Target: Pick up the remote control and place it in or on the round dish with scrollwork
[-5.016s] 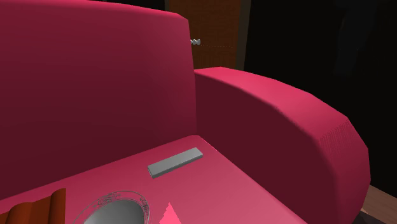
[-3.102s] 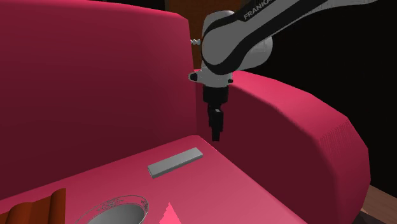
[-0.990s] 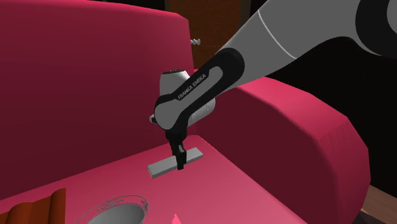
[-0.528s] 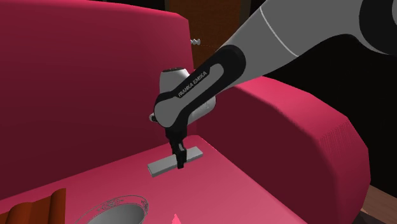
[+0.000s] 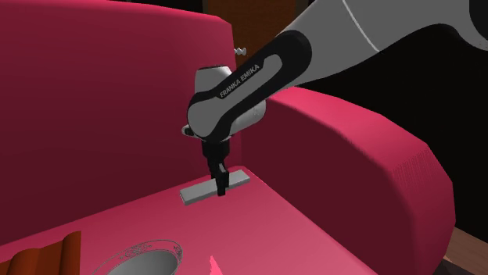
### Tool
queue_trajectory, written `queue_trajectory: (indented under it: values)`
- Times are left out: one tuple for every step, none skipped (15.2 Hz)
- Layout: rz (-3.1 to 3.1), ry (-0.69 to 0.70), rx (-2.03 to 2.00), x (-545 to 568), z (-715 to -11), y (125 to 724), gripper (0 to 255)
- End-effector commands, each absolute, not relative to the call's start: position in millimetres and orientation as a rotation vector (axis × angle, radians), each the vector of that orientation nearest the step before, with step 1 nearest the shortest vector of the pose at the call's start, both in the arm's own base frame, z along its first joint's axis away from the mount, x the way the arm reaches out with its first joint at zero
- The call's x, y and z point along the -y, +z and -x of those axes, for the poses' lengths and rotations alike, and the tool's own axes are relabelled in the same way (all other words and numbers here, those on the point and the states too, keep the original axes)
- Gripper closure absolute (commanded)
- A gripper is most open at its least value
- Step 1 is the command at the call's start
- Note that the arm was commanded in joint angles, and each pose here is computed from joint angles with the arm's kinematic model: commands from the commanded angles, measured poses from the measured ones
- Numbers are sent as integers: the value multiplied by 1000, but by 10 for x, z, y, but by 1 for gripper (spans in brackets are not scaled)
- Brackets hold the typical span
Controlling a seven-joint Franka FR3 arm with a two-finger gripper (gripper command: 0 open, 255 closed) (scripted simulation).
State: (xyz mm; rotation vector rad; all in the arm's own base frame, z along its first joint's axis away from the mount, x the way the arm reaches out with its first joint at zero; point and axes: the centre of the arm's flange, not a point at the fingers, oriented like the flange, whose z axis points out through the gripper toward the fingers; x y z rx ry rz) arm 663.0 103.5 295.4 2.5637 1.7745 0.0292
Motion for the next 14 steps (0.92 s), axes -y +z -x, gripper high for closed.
queue_trajectory:
  values:
    - [-2564,29,-1775,-1043,-6631,3064,255]
    - [-2564,29,-1775,-1043,-6631,3117,255]
    - [-2564,29,-1775,-1043,-6631,3170,255]
    - [-2564,29,-1775,-1043,-6630,3223,255]
    - [-2564,29,-1775,-1043,-6630,3276,255]
    - [-2564,29,-1775,-1043,-6631,3328,255]
    - [-2564,29,-1775,-1043,-6631,3381,255]
    - [-2564,29,-1775,-1043,-6631,3434,255]
    - [-2564,29,-1775,-1043,-6631,3487,255]
    - [-2564,29,-1775,-1043,-6631,3540,255]
    - [-2564,29,-1775,-1043,-6630,3592,255]
    - [-2564,29,-1775,-1043,-6630,3645,255]
    - [-2564,29,-1775,-1043,-6630,3698,255]
    - [-2564,29,-1775,-1043,-6631,3708,255]
